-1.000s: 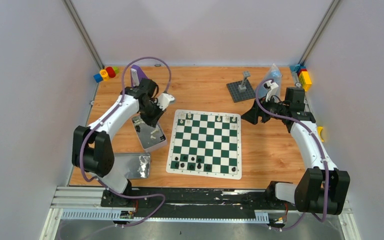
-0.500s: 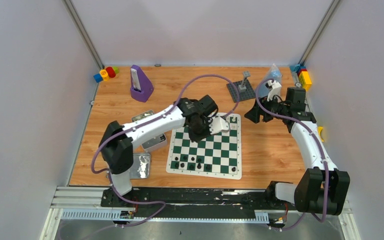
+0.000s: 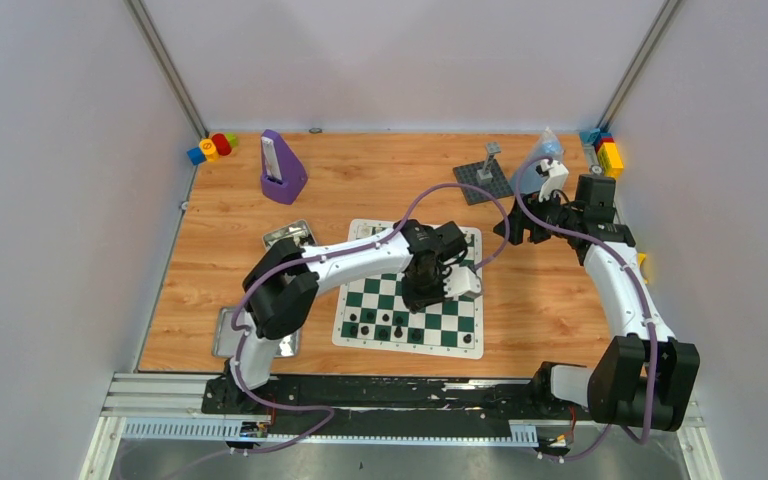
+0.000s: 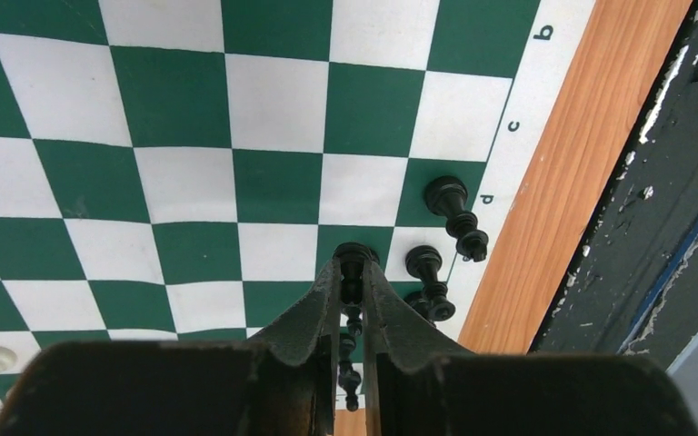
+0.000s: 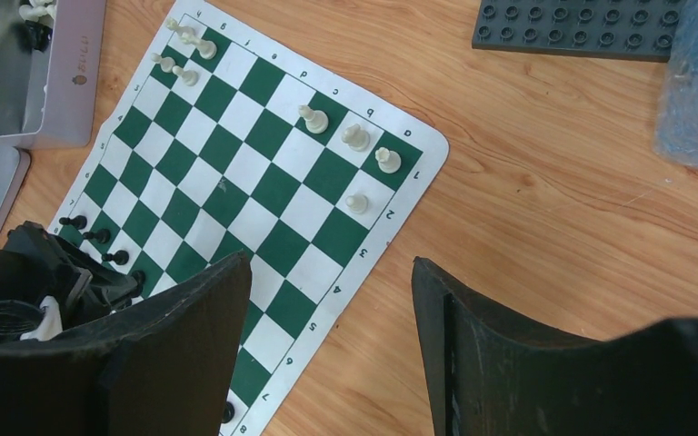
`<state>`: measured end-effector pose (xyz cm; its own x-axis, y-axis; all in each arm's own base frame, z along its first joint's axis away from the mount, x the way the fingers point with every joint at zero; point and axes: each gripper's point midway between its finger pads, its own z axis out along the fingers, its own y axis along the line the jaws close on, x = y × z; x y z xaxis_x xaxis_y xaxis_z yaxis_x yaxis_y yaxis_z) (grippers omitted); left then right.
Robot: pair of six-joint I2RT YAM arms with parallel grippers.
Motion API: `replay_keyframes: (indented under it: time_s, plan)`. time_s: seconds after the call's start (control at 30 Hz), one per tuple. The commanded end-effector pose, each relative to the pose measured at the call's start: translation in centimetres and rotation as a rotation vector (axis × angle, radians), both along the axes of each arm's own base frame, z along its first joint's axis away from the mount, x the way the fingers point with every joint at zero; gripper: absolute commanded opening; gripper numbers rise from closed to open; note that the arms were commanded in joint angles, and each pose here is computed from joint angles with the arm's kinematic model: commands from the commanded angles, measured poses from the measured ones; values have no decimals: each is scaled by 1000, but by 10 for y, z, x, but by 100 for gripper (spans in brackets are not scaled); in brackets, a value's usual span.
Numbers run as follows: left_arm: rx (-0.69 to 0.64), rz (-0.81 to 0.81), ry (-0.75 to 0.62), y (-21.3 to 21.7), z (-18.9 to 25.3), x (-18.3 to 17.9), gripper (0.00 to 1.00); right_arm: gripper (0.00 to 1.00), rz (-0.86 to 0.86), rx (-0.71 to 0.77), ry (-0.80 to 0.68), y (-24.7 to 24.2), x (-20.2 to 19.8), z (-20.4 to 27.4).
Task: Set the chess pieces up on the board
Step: Place the chess piece on the chessboard.
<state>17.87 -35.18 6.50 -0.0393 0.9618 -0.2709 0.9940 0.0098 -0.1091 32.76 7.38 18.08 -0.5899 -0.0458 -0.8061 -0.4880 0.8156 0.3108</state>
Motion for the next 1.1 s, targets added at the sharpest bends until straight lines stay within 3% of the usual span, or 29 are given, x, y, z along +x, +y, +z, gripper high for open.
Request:
replay_keyframes:
  time_s: [0.0,1.07]
  plan:
    - [-48,-2,18,-19,3,-3,19,66,3,5,-65,0,4,23]
    - [45,-24,75,-18,-32,-17,27,66,18,11,-60,2,3,21]
